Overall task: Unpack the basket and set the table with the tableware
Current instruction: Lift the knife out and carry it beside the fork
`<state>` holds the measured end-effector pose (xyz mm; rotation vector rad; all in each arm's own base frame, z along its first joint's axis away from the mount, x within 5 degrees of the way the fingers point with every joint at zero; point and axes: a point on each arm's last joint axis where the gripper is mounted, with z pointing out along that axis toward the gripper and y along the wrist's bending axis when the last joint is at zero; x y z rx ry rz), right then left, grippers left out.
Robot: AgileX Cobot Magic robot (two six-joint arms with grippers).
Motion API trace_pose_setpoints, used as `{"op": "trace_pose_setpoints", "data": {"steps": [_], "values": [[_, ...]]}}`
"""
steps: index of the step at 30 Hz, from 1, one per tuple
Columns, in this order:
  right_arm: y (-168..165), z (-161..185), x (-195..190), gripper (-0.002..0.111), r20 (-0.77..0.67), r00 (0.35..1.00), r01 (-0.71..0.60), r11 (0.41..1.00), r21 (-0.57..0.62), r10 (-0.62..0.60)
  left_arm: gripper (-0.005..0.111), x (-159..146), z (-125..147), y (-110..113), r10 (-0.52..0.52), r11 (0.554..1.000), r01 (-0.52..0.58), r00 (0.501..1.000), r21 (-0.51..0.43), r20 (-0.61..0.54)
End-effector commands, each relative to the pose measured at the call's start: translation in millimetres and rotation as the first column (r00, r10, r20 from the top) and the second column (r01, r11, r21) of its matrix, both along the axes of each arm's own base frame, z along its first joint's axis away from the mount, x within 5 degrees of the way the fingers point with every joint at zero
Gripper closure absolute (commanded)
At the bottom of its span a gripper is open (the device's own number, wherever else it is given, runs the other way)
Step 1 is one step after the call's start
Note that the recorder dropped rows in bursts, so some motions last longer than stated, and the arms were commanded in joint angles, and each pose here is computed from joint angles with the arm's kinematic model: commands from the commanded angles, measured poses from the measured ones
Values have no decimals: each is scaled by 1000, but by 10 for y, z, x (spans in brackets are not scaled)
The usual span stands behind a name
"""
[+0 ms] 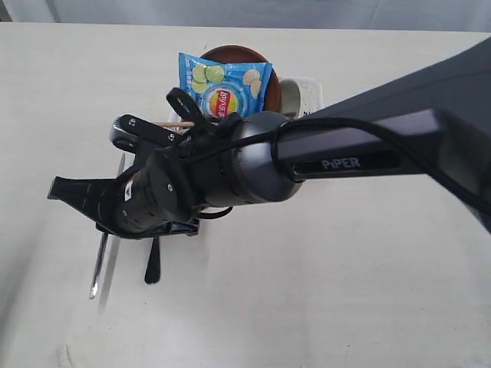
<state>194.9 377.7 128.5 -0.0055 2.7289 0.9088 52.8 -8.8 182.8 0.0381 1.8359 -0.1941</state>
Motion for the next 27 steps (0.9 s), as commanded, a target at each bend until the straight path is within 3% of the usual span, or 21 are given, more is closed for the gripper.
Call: {"op": "trace_pose_setpoints", "data": {"steps": [1, 27], "values": [[-59, -66, 114, 109, -5, 1000, 31, 999, -12, -31, 107, -1, -9, -2, -5, 1000, 5, 1000, 3, 3], [-176, -113, 234, 108, -10, 1000, 3, 997, -73, -4, 107, -1, -9, -2, -5, 1000, 5, 1000, 3, 3]]}}
